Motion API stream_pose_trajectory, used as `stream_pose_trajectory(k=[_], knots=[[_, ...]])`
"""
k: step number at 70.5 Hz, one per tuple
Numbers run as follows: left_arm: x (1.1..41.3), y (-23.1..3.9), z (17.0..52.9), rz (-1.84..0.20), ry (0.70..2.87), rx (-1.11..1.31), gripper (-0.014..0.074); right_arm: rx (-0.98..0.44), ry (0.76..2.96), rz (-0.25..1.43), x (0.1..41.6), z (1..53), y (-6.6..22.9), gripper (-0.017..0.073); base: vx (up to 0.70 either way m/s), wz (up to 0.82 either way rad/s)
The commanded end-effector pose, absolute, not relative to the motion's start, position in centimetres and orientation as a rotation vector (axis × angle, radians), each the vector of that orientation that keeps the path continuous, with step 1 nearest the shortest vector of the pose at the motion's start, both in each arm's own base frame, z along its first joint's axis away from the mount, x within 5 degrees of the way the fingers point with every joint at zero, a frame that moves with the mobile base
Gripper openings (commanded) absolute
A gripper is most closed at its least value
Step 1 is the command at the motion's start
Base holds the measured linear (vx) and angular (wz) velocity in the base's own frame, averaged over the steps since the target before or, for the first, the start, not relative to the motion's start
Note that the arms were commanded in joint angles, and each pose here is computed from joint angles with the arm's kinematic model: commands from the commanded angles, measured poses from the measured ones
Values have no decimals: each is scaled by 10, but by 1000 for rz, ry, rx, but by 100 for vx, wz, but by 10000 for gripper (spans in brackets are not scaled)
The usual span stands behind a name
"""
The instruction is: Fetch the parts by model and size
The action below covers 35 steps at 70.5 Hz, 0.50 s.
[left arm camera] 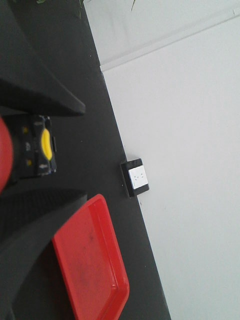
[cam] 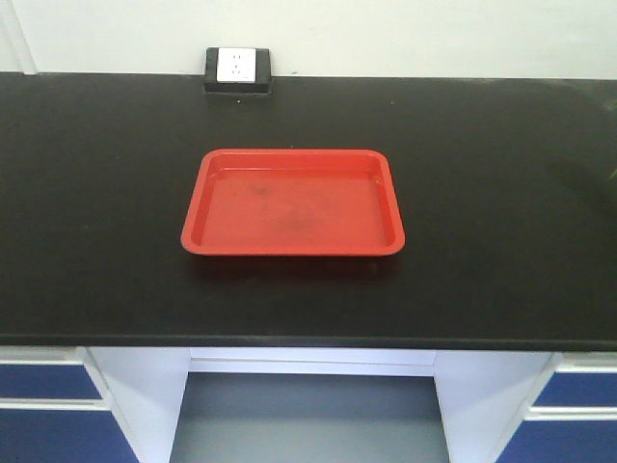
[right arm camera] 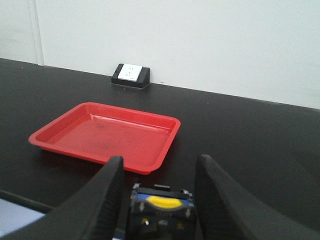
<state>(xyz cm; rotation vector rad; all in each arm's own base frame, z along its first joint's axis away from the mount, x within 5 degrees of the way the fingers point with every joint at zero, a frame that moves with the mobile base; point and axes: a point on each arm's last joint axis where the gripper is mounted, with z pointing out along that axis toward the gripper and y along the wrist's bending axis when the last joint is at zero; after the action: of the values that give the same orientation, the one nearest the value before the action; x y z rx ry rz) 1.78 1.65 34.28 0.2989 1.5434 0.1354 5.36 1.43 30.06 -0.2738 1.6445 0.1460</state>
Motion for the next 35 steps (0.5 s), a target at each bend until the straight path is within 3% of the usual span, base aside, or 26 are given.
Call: stream_pose_trajectory(k=[1, 35], knots=[[18, 14, 356, 126, 1461, 306, -6, -261, 1549, 142, 54, 316, 14, -5, 22, 4], [18, 14, 356, 126, 1461, 306, -6, -261, 1548, 142, 54, 316, 14, -5, 19, 2]])
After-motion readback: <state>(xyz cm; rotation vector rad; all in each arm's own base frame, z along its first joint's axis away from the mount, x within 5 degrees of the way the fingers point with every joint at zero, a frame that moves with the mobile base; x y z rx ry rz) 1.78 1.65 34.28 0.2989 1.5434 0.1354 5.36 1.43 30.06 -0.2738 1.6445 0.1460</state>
